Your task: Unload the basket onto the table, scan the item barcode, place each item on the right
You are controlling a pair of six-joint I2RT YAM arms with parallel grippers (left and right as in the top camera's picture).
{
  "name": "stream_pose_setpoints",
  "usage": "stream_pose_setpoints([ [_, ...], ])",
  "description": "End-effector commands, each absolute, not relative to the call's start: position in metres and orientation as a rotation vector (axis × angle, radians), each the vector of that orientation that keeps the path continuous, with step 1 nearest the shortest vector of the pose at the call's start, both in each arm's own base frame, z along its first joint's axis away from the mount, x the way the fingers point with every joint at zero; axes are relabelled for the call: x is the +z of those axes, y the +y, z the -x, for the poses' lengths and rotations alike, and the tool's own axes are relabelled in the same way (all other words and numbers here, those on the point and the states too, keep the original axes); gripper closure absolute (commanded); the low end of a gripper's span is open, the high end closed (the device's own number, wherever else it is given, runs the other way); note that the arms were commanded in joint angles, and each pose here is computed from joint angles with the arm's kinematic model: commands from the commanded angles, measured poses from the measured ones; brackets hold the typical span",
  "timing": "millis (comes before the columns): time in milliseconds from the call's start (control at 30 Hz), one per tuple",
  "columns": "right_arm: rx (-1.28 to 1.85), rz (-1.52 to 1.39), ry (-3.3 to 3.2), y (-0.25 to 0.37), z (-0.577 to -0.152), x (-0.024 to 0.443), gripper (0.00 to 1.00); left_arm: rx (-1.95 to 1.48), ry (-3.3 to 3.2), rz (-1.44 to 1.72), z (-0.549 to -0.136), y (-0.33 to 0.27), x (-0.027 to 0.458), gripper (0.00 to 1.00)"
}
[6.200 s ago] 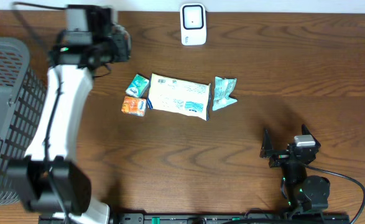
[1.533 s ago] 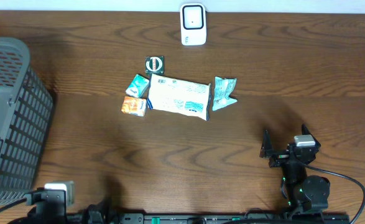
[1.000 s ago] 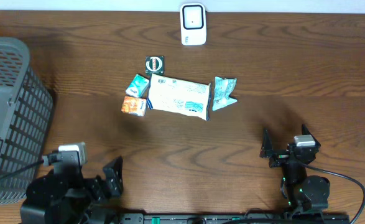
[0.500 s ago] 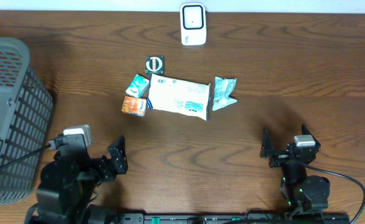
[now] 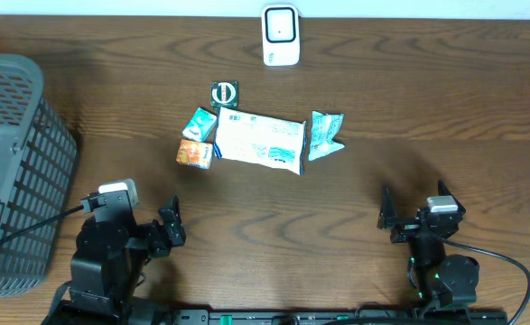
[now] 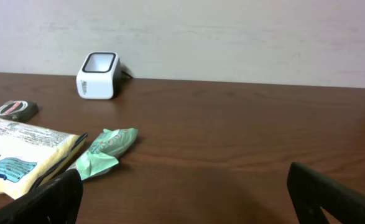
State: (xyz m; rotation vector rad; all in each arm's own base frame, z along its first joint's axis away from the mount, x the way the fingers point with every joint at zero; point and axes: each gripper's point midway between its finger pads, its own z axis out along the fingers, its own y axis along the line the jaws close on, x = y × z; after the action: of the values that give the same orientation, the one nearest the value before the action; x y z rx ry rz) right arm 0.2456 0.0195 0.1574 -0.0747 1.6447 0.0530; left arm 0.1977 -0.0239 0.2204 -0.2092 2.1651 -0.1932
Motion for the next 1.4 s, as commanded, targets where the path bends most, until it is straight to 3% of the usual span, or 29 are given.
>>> stream_pose_setpoints([
  [0,0.06,0.065,1.646,0.019,-0.246,0.156,0.01,-0.176,2.168,0.224,-0.198,-0.021,0.218,0.02],
  [633,0.031,0.053,1.619,0.015,-0.246,0.163,0.01,-0.176,2.168,0.224,-0.198,-0.021,0.218,0.02],
  [867,0.494,0.13,1.515,0.072,-0.233,0.193,0.01,-0.176,2.168,0.224,-0.198,-0.021,0.218,0.02],
  [1067,0.46,0.126,1.328,0.065,-0.228,0.237,0.01,-0.176,2.168,0.224,-0.198,-0.021,0.218,0.02],
  [1367,0.321,-0.047,0.825,0.018,-0.18,0.353,0.01,-0.176,2.168,0.224,-0.198,-0.021,0.218,0.02],
])
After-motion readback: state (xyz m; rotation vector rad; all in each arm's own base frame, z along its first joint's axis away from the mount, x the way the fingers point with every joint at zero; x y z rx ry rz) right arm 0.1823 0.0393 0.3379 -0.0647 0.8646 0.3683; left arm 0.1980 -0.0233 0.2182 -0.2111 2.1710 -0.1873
